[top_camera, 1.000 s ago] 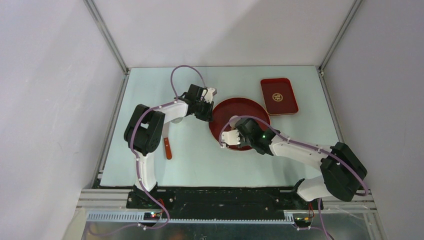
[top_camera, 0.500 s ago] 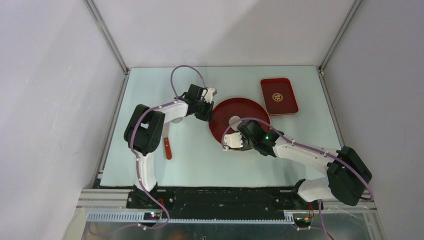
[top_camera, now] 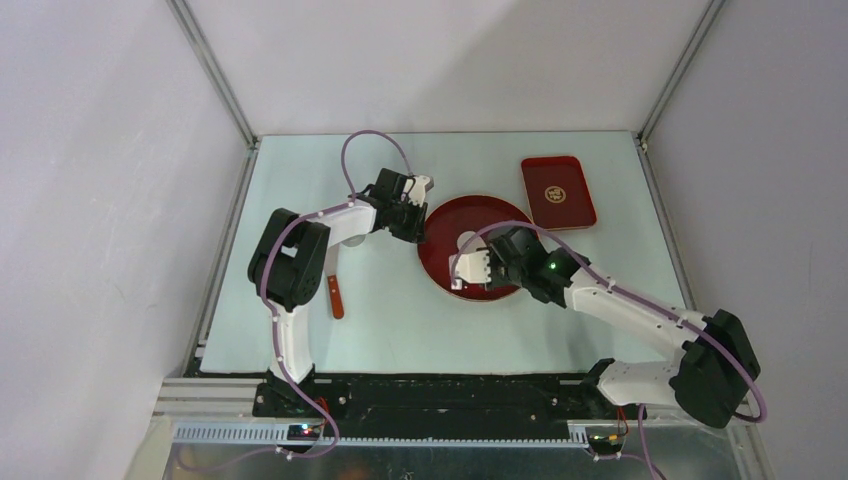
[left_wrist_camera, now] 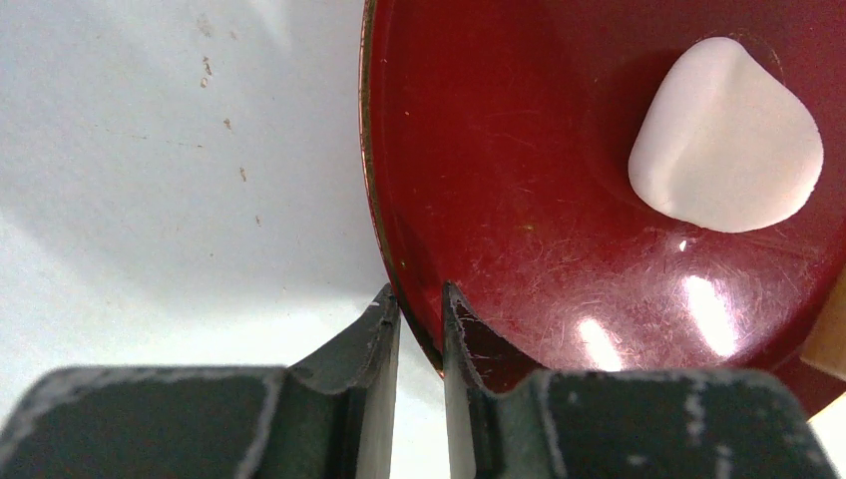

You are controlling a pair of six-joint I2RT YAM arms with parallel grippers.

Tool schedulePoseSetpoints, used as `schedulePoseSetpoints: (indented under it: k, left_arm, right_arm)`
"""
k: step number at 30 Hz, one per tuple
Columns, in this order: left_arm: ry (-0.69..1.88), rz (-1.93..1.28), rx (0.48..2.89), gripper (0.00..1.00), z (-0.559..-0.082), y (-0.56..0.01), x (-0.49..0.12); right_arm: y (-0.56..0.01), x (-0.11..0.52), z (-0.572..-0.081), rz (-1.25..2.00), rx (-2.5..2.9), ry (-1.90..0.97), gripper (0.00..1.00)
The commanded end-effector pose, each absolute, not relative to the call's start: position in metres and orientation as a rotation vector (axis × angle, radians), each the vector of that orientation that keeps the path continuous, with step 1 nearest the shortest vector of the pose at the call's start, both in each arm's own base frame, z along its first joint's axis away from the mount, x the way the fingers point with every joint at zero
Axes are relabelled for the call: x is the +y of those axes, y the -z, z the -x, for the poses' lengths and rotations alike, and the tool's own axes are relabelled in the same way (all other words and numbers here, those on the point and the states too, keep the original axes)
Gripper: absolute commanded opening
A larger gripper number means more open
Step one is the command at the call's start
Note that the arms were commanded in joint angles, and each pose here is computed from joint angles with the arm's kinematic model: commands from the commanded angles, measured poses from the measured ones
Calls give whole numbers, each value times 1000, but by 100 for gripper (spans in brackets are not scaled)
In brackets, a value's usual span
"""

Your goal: Roll out the dumpling wrappers from the dough

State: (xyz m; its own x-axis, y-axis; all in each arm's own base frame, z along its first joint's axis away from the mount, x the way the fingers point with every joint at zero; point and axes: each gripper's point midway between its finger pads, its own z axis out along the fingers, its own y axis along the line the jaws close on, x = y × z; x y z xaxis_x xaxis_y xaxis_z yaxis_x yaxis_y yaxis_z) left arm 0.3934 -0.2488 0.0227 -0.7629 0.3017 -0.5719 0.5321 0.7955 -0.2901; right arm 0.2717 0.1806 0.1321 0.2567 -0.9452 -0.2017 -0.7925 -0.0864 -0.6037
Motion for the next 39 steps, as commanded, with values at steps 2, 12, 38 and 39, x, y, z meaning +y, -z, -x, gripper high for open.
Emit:
schedulePoseSetpoints:
  k: [2, 12, 38, 39]
  left_arm:
    - [580, -619, 2478, 23, -398, -17, -244]
    - [585, -621, 2476, 23, -398, -18, -244]
    - [590, -618, 2476, 23, -397, -19, -244]
    - [591, -618, 2478, 23, -397, -18, -244]
  right_arm:
    - [-184, 216, -311, 1771, 1387, 371, 0]
    - [-140, 228, -339, 1687, 1564, 574, 0]
    - [-31, 181, -224, 2079, 1998, 461, 0]
    - [-32, 180, -221, 2087, 1999, 455, 0]
